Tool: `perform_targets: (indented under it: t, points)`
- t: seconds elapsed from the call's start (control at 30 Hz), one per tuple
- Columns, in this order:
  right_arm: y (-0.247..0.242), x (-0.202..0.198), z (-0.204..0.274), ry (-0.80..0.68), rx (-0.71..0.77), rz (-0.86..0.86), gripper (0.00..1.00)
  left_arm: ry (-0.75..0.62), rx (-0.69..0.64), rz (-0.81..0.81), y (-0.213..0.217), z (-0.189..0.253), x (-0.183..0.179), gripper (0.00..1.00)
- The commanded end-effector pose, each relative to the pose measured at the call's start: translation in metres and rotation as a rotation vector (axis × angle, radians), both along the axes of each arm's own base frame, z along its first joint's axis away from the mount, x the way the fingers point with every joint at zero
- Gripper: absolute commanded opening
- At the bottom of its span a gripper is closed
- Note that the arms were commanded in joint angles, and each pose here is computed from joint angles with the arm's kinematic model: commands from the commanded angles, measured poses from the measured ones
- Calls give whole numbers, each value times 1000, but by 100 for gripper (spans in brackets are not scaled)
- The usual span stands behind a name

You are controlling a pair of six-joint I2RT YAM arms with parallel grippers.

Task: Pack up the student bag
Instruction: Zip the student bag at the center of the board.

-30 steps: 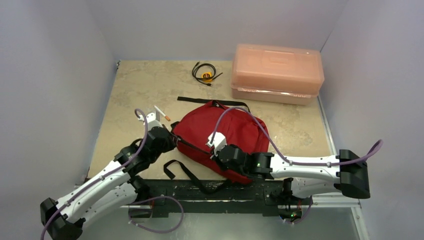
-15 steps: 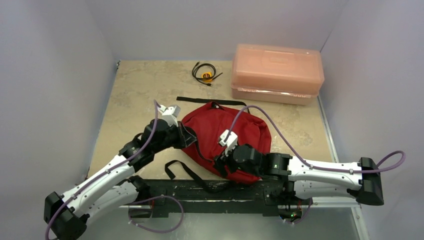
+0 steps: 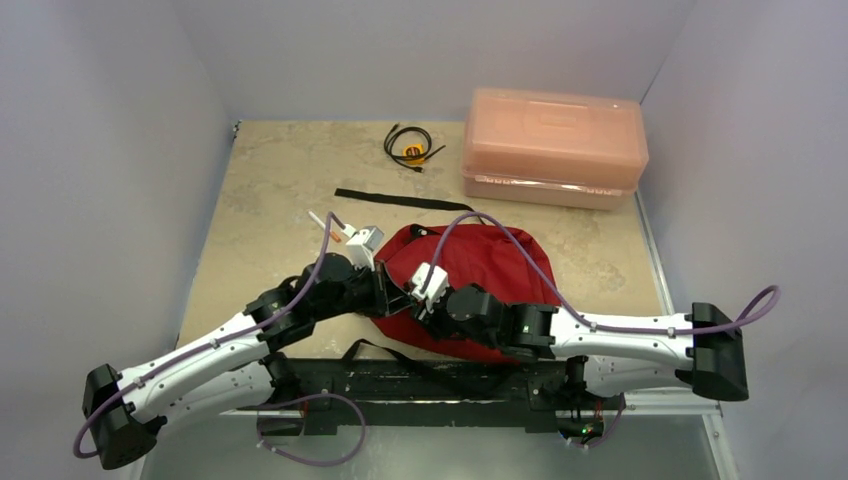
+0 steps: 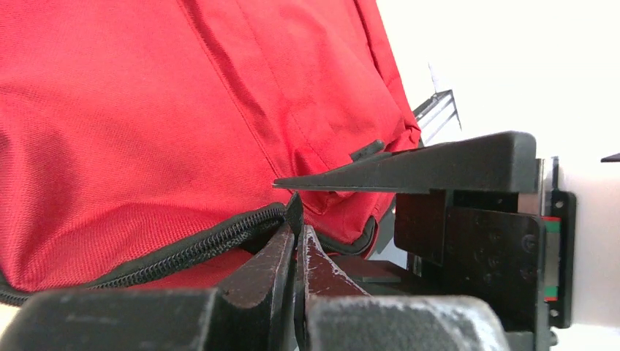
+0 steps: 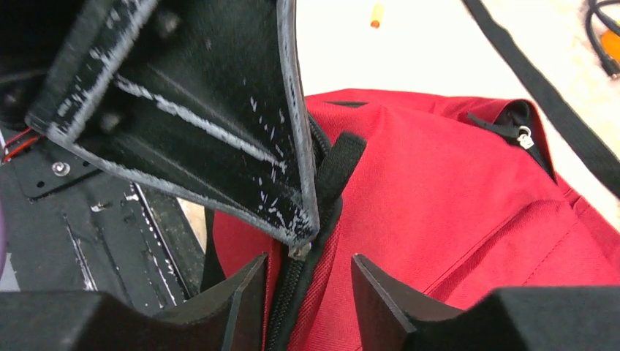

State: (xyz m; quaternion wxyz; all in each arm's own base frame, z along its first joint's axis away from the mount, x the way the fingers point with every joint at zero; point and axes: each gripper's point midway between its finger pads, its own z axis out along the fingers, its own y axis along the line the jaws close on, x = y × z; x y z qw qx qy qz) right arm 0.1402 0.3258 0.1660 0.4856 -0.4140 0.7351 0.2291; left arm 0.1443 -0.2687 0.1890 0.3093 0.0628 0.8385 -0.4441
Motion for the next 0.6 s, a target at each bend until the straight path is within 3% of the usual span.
perform_targets:
  t: [0.0,0.1,0.13,0.17,0.2,0.3,0.43,0.57]
  points:
    - [-2,9,7,-19,11,-59,43,-62,-52,98,5,38,16,0]
    - [-17,14,3,-29,3,-114,31,-53,-6,203,23,31,25,0]
    - [-21,14,3,-32,2,-120,21,-55,7,239,30,30,27,0]
    - [-25,14,1,-33,-2,-127,5,-50,27,279,38,28,29,0]
    - [-30,16,1,-34,-5,-151,0,-46,50,332,49,25,33,0]
    - [-47,19,2,-30,18,-222,0,-43,147,534,94,11,41,0]
    - [-73,22,15,-33,154,-314,0,-75,297,790,161,-5,54,0]
    - [-94,19,33,-47,304,-340,0,-45,265,759,163,-15,64,0]
